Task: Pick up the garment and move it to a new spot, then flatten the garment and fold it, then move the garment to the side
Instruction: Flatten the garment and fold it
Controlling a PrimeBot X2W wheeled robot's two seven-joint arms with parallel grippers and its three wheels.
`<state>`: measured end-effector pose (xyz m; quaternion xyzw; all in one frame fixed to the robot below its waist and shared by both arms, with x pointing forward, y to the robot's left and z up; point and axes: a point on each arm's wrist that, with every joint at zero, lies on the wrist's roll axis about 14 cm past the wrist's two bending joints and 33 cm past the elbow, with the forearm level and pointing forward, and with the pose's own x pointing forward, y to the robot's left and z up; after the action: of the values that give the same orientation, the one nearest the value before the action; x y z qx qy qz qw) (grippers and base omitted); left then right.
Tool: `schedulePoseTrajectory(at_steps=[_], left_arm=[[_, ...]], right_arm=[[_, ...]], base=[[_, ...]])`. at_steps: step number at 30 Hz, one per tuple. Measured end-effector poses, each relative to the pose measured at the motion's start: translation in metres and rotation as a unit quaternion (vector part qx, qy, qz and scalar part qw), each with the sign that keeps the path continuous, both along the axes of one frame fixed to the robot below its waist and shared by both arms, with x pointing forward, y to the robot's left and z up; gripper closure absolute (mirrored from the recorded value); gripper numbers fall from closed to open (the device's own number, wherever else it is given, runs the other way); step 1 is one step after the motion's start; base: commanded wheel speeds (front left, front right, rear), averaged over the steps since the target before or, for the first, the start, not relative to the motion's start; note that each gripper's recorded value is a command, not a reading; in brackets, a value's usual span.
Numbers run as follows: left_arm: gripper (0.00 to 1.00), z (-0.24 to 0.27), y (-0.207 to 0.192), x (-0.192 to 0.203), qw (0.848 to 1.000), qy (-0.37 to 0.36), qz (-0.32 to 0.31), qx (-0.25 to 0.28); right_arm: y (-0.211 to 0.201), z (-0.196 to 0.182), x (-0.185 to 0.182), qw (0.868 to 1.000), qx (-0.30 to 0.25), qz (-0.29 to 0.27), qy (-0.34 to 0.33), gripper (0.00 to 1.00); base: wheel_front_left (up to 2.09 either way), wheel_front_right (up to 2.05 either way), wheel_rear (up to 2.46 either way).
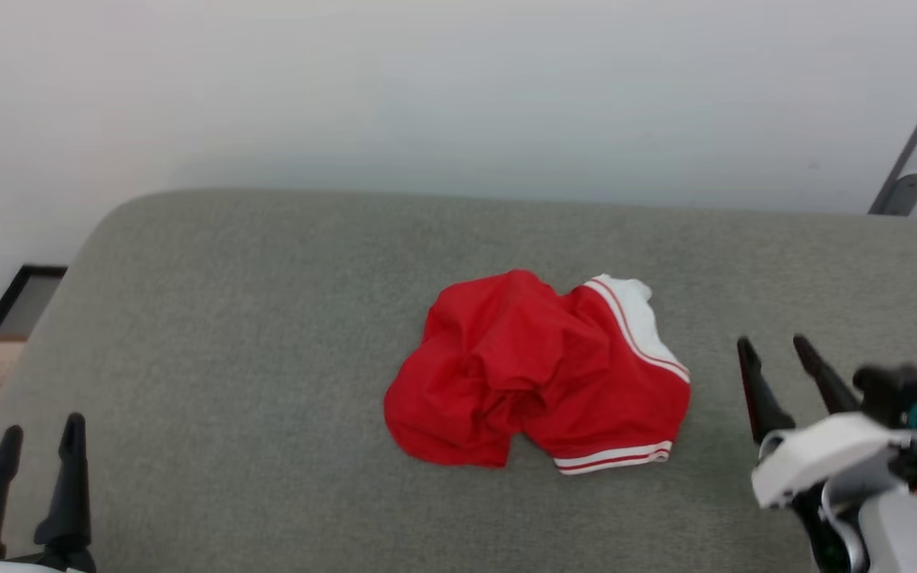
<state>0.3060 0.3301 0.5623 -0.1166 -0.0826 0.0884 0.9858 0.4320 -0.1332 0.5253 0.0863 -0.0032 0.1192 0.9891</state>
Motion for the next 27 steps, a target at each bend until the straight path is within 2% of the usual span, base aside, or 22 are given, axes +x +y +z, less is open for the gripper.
schedulePoseTrajectory(at_steps=[6, 14, 21, 27], left_arm=[[0.0, -0.009, -0.004, -0.001, 1.0, 0.0, 0.008, -0.014], [0.0, -0.024, -0.007, 0.007, 1.0, 0.007, 0.017, -0.026], [0.0, -0.041, -0.002, 0.007, 0.998, 0.025, 0.038, -0.035], [0.0, -0.052, 0.006, 0.002, 0.997, 0.042, 0.059, -0.036]], right_arm=[[0.011, -0.005, 0.034, 0.999, -0.026, 0.021, 0.028, 0.0], [0.033, -0.038, 0.076, 0.99, -0.069, 0.059, 0.111, 0.0], [0.048, -0.082, 0.098, 0.97, -0.105, 0.083, 0.204, 0.0], [0.061, -0.124, 0.099, 0.945, -0.123, 0.1, 0.288, 0.0]], base=[[0.0, 0.0, 0.0], [0.0, 0.0, 0.0], [0.0, 0.0, 0.0], [0.0, 0.0, 0.0]])
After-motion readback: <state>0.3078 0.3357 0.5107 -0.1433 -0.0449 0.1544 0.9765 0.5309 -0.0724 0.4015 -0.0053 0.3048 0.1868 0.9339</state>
